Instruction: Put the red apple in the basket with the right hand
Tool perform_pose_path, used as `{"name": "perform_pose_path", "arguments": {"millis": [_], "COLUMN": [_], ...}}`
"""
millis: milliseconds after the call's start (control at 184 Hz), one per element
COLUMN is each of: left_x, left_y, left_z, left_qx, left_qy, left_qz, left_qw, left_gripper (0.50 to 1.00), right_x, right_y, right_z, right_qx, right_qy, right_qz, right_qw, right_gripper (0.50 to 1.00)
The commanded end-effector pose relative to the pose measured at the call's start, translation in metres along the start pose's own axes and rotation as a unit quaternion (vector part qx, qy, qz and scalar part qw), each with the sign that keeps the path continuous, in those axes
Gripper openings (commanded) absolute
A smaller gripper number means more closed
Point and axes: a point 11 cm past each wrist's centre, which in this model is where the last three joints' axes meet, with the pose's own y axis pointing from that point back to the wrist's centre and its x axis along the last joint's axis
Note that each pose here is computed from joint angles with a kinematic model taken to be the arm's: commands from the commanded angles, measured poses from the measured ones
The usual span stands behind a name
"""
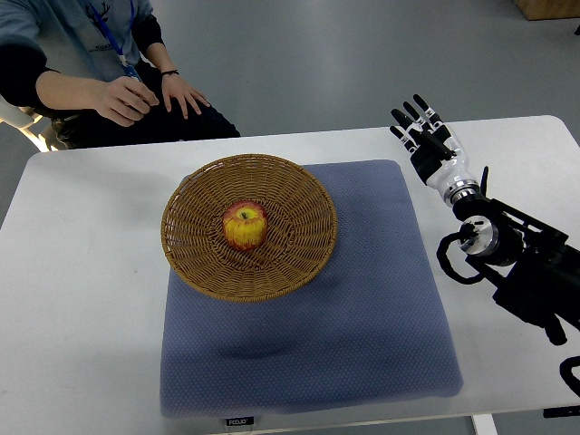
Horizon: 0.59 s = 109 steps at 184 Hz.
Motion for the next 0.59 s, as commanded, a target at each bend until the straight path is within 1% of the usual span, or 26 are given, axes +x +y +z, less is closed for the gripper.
{"name": "perform_pose_path", "arguments": {"millis": [0, 157, 585], "left_x": [-0.001, -0.001, 0.000], "left_y": [0.000, 0.000, 0.000], "left_z": [0.000, 0.000, -0.001], "left_qx": [0.000, -0.001, 0.001], "left_qy": [0.000, 0.000, 0.000], "left_qz": [-0.001, -0.001, 0.000], "left_qw": [1.000, 1.000, 1.000], "left_gripper": [1.000, 1.000, 1.000], "right_x": [0.007, 0.020, 0.021], "right_y": [0.002, 0.006, 0.007], "right_z": [0.001, 0.003, 0.003], "right_qx": [0.000, -0.002, 0.000], "right_qy": [0.002, 0.008, 0.007], "right_qz": [0.009, 0.025, 0.026], "right_qw": [1.000, 1.000, 1.000], "right_gripper": [0.921, 0.921, 0.921]}}
